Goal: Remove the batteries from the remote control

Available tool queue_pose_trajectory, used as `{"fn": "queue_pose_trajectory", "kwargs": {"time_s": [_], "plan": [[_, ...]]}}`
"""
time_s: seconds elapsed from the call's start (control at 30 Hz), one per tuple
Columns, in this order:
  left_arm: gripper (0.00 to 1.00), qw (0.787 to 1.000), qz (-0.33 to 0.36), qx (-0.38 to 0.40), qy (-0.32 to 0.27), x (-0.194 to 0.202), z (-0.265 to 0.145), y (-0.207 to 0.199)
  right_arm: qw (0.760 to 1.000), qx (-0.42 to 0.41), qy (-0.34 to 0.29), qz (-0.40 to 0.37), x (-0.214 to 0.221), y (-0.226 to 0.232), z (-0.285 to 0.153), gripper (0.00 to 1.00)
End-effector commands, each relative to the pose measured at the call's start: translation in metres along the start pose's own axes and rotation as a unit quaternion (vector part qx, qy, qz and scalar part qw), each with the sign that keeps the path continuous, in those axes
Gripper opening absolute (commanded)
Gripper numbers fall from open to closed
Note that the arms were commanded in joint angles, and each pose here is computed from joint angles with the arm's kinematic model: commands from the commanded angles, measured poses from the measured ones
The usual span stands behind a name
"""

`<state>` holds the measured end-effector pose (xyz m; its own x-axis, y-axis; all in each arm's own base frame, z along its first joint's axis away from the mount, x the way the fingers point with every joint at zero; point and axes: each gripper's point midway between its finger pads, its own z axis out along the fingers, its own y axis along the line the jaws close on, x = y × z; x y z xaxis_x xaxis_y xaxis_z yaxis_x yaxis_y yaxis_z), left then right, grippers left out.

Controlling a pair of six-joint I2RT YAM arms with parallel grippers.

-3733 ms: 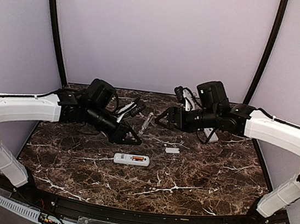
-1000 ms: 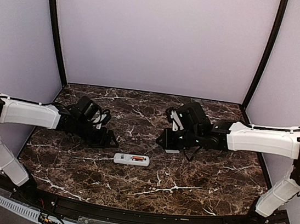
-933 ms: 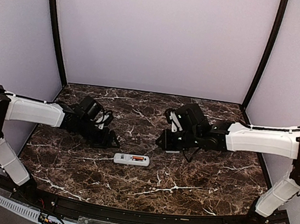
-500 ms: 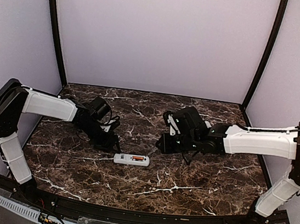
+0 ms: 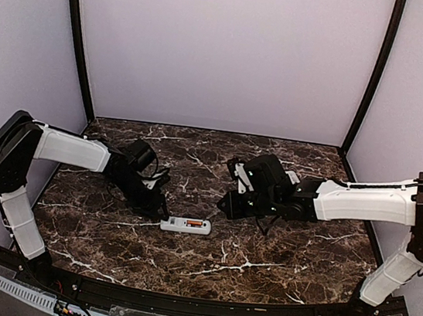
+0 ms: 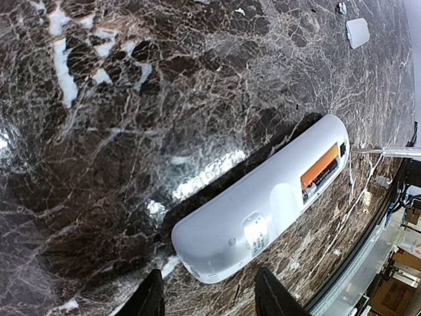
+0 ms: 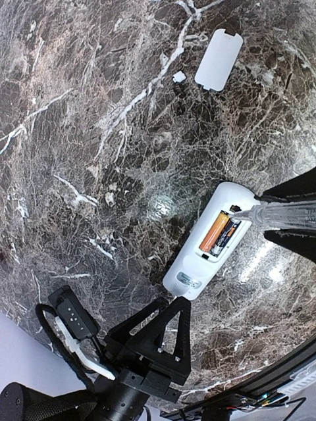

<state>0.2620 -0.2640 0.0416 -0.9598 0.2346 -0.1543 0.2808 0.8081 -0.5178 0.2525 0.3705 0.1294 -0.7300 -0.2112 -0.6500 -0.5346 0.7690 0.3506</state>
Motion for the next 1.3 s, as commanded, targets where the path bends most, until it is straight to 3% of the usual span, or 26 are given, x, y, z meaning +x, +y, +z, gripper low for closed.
{"fn": "queue_pose_trajectory", "kwargs": {"time_s": [0.0,0.3,0.67,1.27], "plan": [[0.46,1.0,-0.009,0.01,0.02,0.008,0.005,0.002,1.0,-0.013,-0.002,-0.002,0.004,0.006,0.006,0.0],[0.42,0.999,-0.015,0.019,0.027,0.011,0.009,0.002,0.998,0.038,0.029,0.036,0.012,-0.01,0.016,0.0],[0.38,0.999,-0.016,0.03,0.031,0.013,0.012,-0.001,0.973,0.114,0.088,0.178,0.032,-0.026,0.011,0.0],[0.33,0.999,-0.012,0.037,0.038,0.016,0.012,-0.003,0.952,0.11,0.078,0.274,0.018,-0.015,-0.001,0.0]]}}
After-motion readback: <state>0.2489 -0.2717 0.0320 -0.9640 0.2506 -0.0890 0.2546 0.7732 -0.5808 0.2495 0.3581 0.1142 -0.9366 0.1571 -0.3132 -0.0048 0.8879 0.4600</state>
